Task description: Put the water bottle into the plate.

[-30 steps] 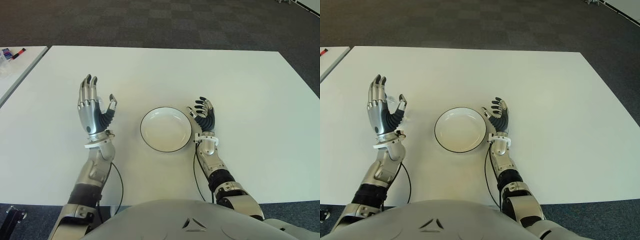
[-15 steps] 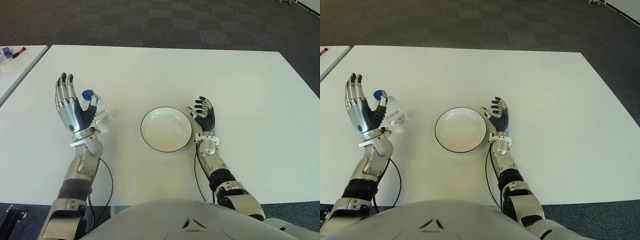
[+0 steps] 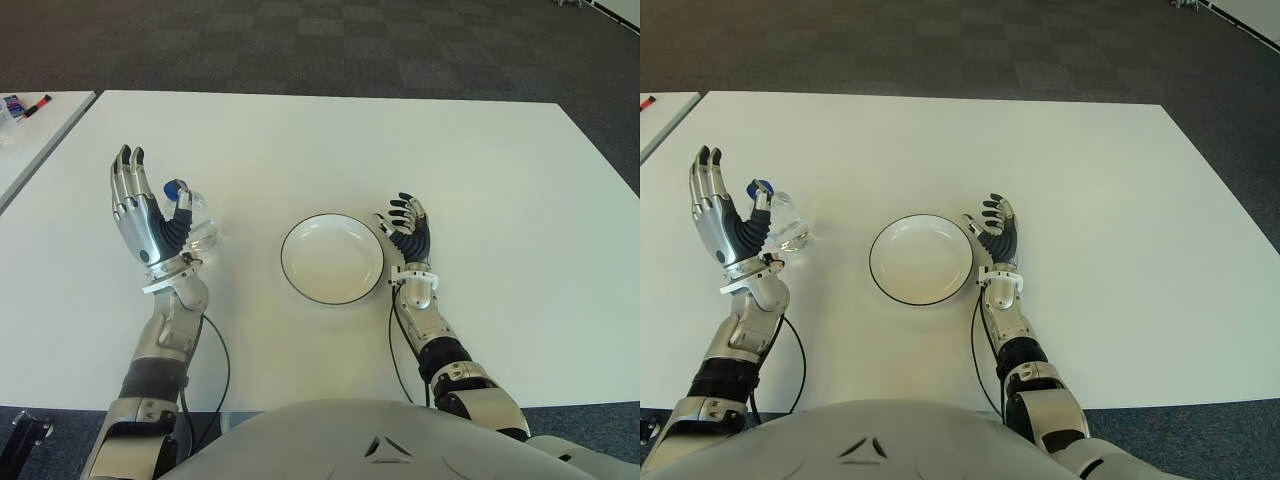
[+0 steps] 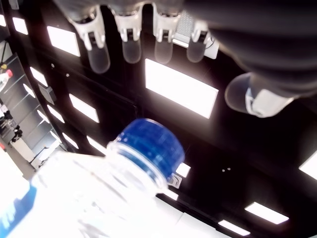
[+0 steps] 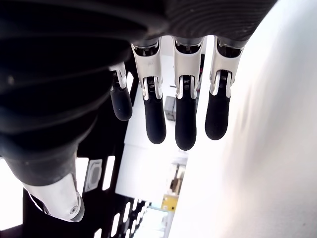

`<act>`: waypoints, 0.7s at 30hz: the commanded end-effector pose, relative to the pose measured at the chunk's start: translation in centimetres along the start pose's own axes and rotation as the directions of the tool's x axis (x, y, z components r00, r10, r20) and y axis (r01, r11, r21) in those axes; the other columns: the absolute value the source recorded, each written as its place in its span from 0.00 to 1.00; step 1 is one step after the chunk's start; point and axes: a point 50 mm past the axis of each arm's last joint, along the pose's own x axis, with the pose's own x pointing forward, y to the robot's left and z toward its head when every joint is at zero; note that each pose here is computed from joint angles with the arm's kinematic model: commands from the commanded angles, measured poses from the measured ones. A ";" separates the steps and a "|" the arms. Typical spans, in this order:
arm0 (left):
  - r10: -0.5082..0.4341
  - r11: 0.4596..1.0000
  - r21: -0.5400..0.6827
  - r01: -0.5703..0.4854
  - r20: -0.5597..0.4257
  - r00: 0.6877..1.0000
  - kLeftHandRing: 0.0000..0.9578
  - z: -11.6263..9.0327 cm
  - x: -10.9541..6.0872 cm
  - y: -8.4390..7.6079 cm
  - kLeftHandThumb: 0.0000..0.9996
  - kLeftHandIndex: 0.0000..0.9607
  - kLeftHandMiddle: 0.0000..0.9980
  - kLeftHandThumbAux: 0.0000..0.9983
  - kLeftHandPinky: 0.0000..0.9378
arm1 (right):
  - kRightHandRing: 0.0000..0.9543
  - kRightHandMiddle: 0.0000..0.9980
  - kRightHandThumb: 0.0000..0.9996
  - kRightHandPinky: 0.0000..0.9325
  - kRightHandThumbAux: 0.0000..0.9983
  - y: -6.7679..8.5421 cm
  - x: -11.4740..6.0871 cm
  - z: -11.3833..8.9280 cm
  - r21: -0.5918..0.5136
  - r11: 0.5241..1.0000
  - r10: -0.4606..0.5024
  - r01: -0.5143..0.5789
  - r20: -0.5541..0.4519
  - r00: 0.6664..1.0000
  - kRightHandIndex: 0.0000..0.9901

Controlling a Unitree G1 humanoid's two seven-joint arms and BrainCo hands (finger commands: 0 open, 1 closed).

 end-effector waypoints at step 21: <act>-0.113 0.989 -0.108 0.105 -0.069 0.991 0.00 0.2 -0.3 -0.9 0.51 0.00 0.00 0.37 0.07 | 0.37 0.32 0.70 0.41 0.71 -0.5 -1.1 -1.9 -0.010 1.000 0.010 -0.011 -0.101 0.995 0.20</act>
